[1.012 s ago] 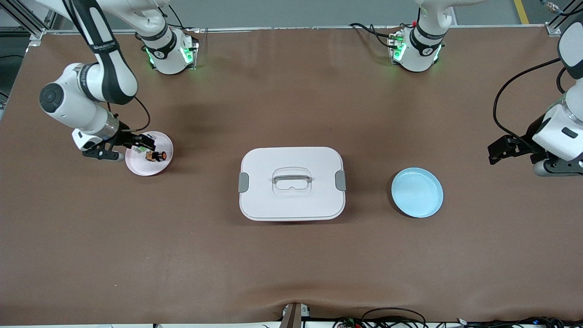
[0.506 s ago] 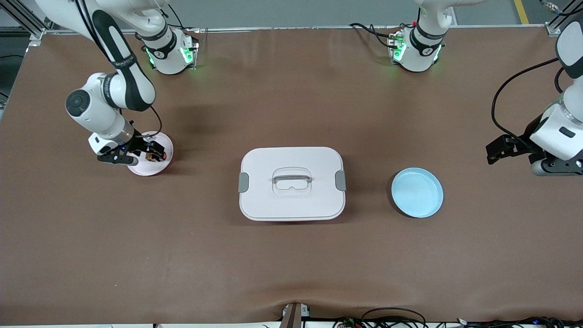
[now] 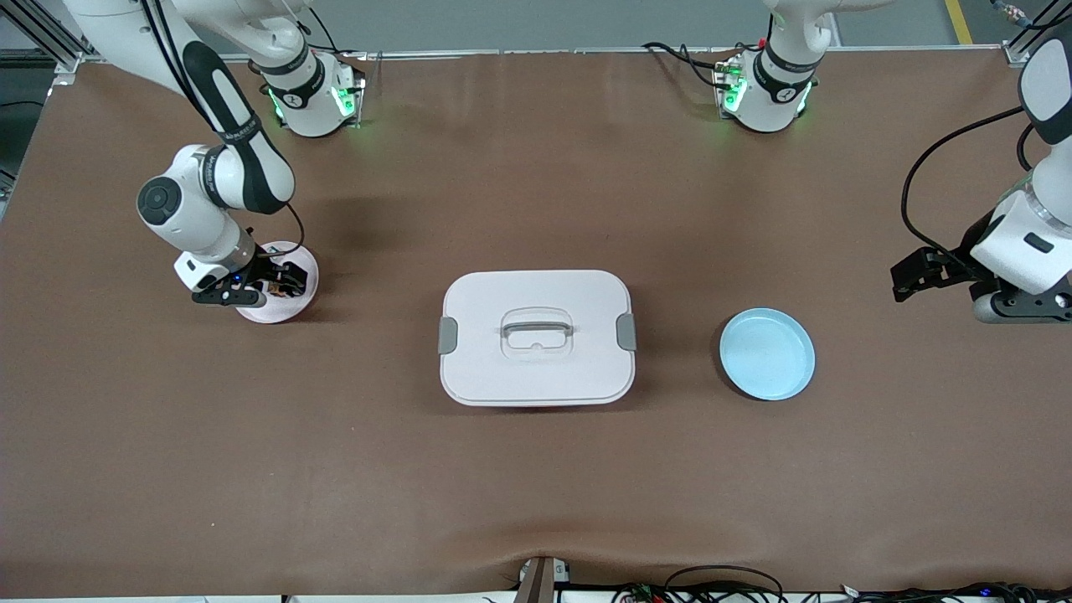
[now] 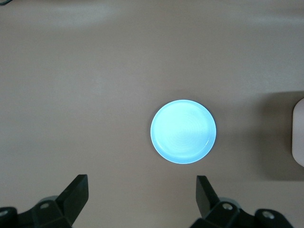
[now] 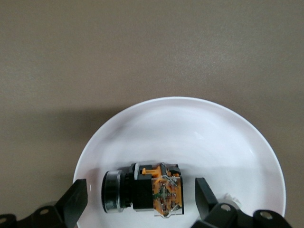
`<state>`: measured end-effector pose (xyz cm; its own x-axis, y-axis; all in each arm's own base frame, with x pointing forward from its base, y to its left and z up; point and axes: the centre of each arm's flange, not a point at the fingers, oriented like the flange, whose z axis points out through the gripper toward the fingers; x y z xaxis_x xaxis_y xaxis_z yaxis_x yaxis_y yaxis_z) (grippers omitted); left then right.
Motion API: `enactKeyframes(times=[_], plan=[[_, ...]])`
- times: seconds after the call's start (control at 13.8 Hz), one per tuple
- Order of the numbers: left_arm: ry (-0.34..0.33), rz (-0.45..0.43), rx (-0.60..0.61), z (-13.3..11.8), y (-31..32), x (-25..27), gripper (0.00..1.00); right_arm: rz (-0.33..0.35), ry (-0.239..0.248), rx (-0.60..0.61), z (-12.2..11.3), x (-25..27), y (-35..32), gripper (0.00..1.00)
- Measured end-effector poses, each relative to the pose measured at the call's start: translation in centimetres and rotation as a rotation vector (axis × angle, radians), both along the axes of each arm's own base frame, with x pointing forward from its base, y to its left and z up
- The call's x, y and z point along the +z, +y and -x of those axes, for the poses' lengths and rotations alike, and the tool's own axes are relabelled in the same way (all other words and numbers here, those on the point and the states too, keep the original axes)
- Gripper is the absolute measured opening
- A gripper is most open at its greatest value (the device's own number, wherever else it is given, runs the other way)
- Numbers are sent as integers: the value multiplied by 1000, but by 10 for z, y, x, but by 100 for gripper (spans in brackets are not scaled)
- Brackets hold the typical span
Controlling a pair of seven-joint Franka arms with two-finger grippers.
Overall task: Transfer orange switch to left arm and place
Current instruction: 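Lower the right gripper and close it on the black-orange switch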
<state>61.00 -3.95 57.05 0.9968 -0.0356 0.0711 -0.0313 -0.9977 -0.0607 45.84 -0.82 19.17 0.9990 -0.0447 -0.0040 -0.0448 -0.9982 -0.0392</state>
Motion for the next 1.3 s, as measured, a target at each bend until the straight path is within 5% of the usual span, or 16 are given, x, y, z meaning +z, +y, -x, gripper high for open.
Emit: enactKeyframes(times=[0.51,0.72,0.94,1.3], plan=[[24,0,-18,-3,-9,-13,100,4,22,8,3,-11,0,100],[31,2,-36,-4,-21,-18,100,4,23,9,3,-11,-1,72],[31,3,-50,-3,-30,-18,100,2,30,5,3,-11,-2,72],[33,3,-50,-3,-30,-19,100,-101,153,-73,-6,13,1,72]])
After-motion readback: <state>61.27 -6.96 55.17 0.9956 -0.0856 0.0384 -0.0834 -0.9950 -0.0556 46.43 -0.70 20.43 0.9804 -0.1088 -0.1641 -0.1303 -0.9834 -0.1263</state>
